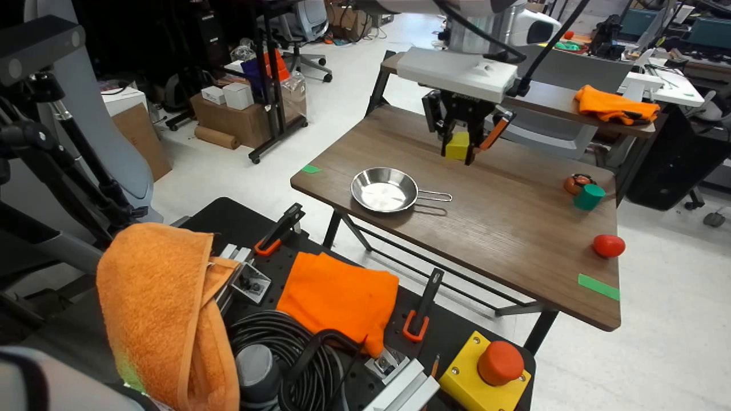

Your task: Put the yellow block on the silver pan then remove it from the pan

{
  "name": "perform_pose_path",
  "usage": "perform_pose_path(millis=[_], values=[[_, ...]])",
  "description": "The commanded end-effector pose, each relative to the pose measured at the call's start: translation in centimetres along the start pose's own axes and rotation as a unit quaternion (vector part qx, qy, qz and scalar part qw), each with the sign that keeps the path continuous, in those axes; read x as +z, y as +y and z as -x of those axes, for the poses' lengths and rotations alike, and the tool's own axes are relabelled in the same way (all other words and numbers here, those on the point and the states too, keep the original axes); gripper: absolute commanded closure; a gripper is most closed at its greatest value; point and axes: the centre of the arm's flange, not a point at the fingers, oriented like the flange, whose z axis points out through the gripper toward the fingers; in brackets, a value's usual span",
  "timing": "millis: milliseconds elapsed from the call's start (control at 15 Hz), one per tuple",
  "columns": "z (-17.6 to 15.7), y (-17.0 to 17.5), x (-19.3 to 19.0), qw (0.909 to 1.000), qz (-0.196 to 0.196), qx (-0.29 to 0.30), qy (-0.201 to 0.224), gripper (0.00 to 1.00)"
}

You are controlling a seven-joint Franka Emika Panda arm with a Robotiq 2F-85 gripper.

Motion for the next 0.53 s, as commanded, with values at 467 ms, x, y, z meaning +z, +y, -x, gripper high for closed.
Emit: perform_pose_path(millis=[467], values=[[2.1, 7.8, -2.4, 0.9873, 0.071, 0.139, 0.03, 0.83]])
